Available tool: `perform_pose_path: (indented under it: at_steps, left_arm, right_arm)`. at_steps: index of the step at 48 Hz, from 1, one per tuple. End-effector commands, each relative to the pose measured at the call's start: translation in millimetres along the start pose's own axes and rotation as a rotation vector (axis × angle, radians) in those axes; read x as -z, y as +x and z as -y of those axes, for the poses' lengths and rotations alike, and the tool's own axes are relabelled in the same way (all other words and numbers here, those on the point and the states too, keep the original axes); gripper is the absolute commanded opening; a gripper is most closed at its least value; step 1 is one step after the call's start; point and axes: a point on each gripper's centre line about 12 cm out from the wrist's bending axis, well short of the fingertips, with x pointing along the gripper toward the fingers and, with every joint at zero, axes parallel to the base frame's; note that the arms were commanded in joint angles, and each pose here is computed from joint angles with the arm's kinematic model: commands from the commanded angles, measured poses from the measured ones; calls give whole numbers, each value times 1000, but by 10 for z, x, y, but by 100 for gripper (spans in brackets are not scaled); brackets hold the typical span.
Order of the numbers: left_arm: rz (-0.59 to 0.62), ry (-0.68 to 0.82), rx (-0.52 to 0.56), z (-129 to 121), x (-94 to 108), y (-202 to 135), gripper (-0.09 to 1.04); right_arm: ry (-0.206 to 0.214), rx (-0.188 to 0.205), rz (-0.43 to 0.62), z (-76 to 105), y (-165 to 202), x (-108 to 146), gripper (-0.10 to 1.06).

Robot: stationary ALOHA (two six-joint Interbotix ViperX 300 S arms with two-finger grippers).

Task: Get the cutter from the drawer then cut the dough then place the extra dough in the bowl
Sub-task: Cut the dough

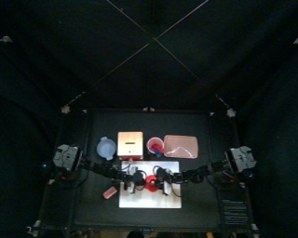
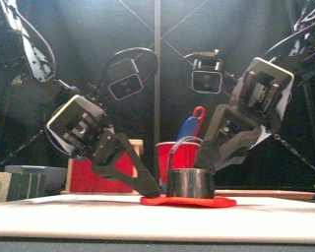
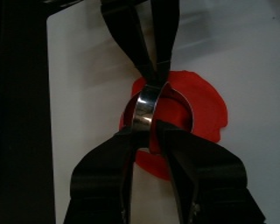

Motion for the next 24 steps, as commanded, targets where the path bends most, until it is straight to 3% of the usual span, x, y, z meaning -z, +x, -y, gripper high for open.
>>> perform_pose_path:
  at_steps: [1, 24]
  left_arm:
    - [6, -6, -4, -15, -57, 14, 54]
    - [2, -3, -3, -14, -52, 14, 54]
  right_arm:
    - [-4, -13, 33, -35, -22, -123, 65]
    - [-11, -24, 57, -66, -67, -224, 58]
